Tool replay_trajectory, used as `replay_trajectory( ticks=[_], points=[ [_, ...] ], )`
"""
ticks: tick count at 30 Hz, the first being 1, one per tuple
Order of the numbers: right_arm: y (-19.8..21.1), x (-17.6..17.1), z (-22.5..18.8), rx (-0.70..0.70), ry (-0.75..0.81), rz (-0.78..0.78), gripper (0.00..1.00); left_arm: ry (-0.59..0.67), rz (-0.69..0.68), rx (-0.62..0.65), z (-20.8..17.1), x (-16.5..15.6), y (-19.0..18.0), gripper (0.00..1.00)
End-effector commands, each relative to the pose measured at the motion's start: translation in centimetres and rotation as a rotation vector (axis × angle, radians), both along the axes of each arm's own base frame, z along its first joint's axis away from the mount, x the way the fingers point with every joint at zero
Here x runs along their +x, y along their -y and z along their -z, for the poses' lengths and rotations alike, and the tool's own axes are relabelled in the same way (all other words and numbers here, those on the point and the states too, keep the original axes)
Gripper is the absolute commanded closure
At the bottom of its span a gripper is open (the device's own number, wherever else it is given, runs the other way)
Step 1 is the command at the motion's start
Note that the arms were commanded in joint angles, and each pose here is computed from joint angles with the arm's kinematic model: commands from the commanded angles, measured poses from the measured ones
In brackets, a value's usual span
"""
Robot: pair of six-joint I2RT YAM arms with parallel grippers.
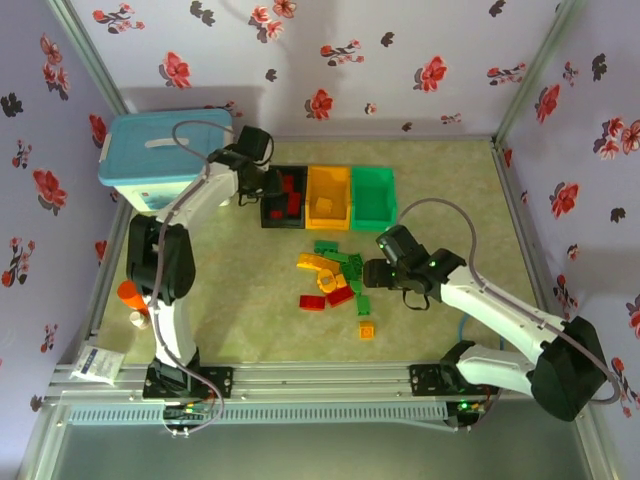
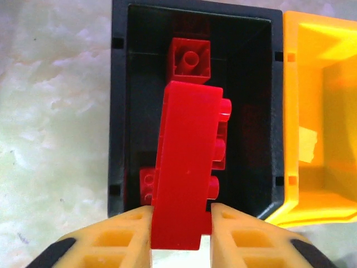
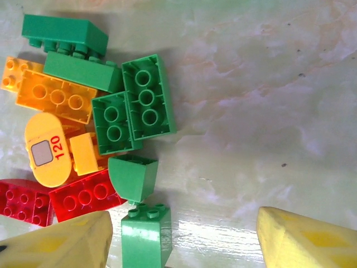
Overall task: Sort the legos into containers by color
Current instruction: Place the lego in the container.
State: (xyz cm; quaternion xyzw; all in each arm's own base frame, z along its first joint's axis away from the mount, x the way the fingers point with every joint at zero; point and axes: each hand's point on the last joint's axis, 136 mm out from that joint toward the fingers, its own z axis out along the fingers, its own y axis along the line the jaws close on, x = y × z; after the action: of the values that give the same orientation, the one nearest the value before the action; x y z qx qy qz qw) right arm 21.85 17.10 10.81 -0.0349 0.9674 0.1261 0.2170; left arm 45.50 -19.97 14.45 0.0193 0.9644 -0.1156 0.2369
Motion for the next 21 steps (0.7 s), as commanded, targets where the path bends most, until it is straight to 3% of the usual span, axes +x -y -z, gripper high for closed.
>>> replay_trajectory(
  ticks=[1, 4, 13, 21],
  points=[
    [0.0, -1.0, 0.7, -0.022, -0.031, -0.007, 0.30, -0.041, 0.025, 0.026, -0.3, 0.0, -0.3, 0.45],
    [-0.1, -1.4, 0.9, -0.033, -0.041, -0.016, 0.29, -0.020, 0.024, 0.016, -1.5, -0.4, -0.2, 0.40],
    [-0.5, -3.4, 2.4, -0.081, -0.091, -0.076, 0.29, 0.112, 0.014, -0.025, -6.1, -5.5, -1.2, 0.40],
    [-1.6, -4.4, 4.3, -0.102, -0.150, -0.115, 0.29, 0.111, -0.001, -0.060, -4.4, -11.7, -2.6, 0.40]
  ],
)
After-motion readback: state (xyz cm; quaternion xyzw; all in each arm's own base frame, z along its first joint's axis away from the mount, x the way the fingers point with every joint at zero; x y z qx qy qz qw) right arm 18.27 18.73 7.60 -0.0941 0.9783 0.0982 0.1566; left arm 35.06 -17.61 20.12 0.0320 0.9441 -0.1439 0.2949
